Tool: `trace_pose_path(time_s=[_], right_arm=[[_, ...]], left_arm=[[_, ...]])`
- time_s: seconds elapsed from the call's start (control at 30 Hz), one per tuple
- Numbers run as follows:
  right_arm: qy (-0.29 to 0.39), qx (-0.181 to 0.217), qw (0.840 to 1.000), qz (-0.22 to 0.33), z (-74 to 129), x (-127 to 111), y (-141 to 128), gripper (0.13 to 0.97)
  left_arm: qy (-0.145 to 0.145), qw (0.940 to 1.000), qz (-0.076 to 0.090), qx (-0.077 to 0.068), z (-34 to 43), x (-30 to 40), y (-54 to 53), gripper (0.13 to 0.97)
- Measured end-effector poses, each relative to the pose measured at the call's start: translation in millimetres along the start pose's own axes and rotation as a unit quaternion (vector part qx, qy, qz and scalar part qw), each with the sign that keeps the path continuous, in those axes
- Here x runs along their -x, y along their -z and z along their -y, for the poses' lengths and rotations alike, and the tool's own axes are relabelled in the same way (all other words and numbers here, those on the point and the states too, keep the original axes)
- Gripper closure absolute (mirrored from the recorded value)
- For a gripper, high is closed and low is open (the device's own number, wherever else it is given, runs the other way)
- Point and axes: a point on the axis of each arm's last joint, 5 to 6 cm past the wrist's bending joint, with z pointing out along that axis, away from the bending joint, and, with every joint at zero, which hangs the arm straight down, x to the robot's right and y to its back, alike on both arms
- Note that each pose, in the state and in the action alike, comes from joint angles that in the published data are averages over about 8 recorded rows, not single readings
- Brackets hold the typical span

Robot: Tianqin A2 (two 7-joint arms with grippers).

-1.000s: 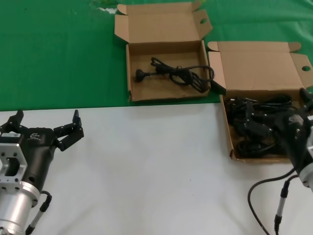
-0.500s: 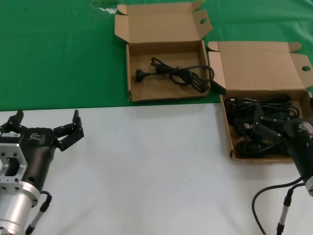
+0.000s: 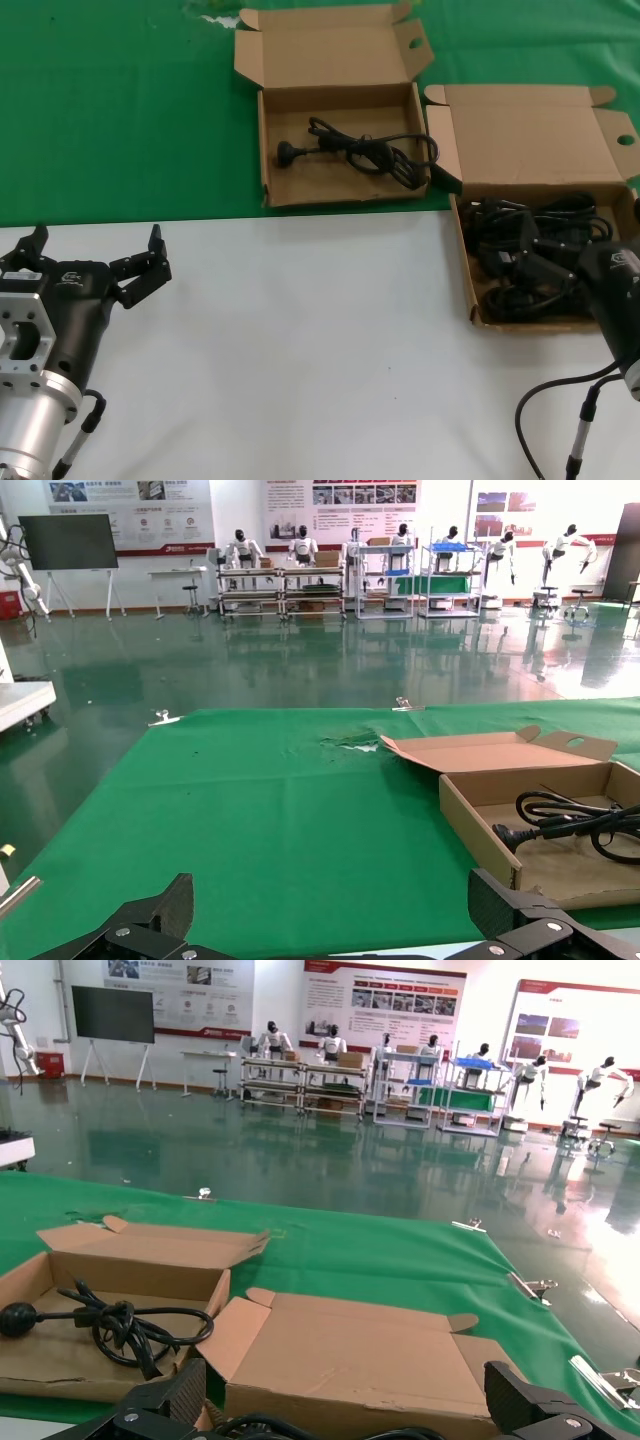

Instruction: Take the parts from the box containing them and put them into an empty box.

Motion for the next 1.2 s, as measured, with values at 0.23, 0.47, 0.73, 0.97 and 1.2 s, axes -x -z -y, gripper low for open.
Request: trace_pose_path(time_s=[0.23, 0.47, 0.73, 0.97, 1.2], right_arm=[[0.0, 0.0, 1.0, 0.0, 0.0, 0.0, 0.0, 0.13], [0.0, 0.0, 1.0, 0.0, 0.0, 0.0, 0.0, 0.13], [0.0, 0.0, 1.0, 0.0, 0.0, 0.0, 0.0, 0.13], [0.0, 0.0, 1.0, 0.0, 0.0, 0.0, 0.0, 0.13], [0.0, 0.0, 1.0, 0.0, 0.0, 0.0, 0.0, 0.13]], left_arm=[[0.0, 1.0, 0.0, 0.0, 0.0, 0.0, 0.0, 0.132], [0.0, 1.0, 0.0, 0.0, 0.0, 0.0, 0.0, 0.132], [0.0, 1.0, 0.0, 0.0, 0.0, 0.0, 0.0, 0.132], [0.0, 1.0, 0.0, 0.0, 0.0, 0.0, 0.0, 0.132], [0.0, 1.0, 0.0, 0.0, 0.0, 0.0, 0.0, 0.132]])
